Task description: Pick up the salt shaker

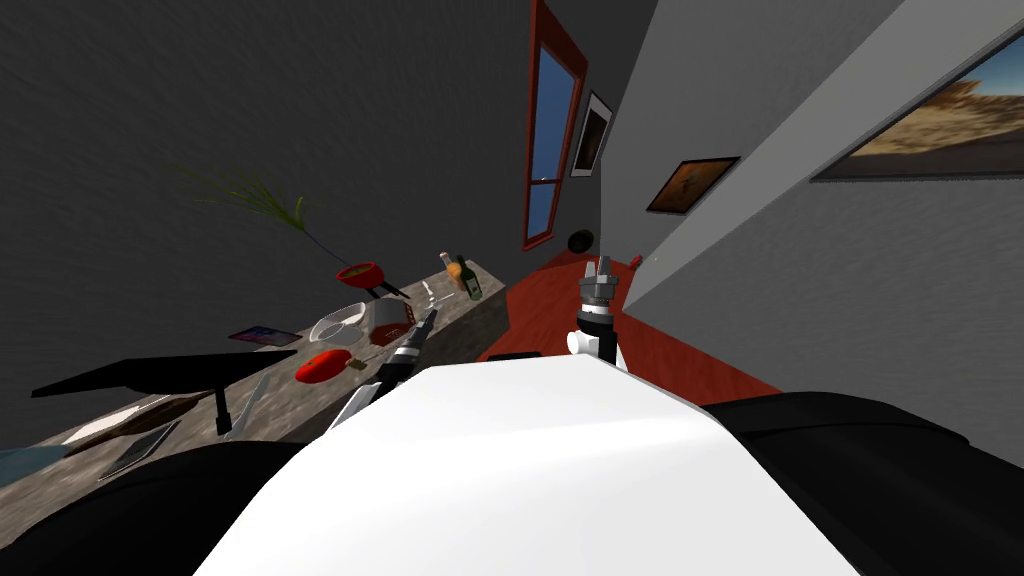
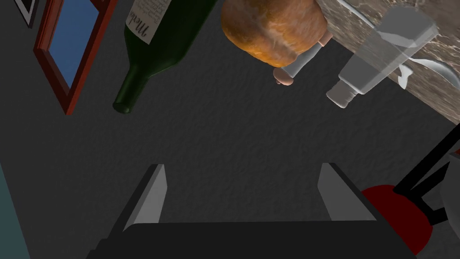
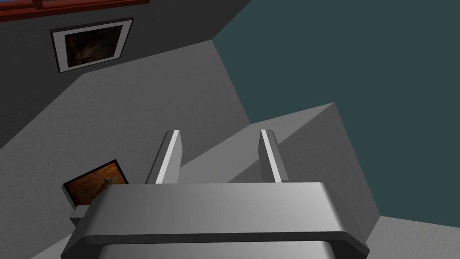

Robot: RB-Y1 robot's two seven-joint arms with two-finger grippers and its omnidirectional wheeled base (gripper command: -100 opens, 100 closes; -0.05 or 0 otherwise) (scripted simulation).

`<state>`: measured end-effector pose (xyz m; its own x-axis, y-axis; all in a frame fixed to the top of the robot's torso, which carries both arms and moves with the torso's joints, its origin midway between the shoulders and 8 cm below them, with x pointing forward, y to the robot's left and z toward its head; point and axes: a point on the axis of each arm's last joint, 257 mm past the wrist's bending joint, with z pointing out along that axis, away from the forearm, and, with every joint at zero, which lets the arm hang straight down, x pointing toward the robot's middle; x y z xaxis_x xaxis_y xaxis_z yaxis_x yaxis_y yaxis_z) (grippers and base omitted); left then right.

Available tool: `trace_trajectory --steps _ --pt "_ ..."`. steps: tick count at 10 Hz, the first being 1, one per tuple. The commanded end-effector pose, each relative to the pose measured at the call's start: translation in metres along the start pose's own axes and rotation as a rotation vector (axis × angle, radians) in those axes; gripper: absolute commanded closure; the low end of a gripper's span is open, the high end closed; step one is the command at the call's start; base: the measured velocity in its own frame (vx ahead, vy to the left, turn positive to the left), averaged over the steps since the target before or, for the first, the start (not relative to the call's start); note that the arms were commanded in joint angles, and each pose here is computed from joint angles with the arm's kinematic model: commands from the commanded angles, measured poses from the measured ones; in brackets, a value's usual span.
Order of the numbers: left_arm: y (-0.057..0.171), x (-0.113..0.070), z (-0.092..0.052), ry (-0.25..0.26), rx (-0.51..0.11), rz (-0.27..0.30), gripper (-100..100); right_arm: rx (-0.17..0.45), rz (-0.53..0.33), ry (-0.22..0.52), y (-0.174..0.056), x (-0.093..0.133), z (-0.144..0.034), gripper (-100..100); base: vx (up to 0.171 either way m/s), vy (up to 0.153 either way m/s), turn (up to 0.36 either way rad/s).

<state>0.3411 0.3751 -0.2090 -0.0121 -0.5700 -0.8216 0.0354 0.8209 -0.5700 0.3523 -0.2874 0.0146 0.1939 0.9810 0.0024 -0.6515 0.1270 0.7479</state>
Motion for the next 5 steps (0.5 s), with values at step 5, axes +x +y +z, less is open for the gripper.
trace_trajectory --steps 5 --pt "0.062 0.014 -0.011 0.105 -0.114 0.194 -100 0.0 0.0 0.0 0.0 0.0 0.0 0 0.08 0.001 -0.072"
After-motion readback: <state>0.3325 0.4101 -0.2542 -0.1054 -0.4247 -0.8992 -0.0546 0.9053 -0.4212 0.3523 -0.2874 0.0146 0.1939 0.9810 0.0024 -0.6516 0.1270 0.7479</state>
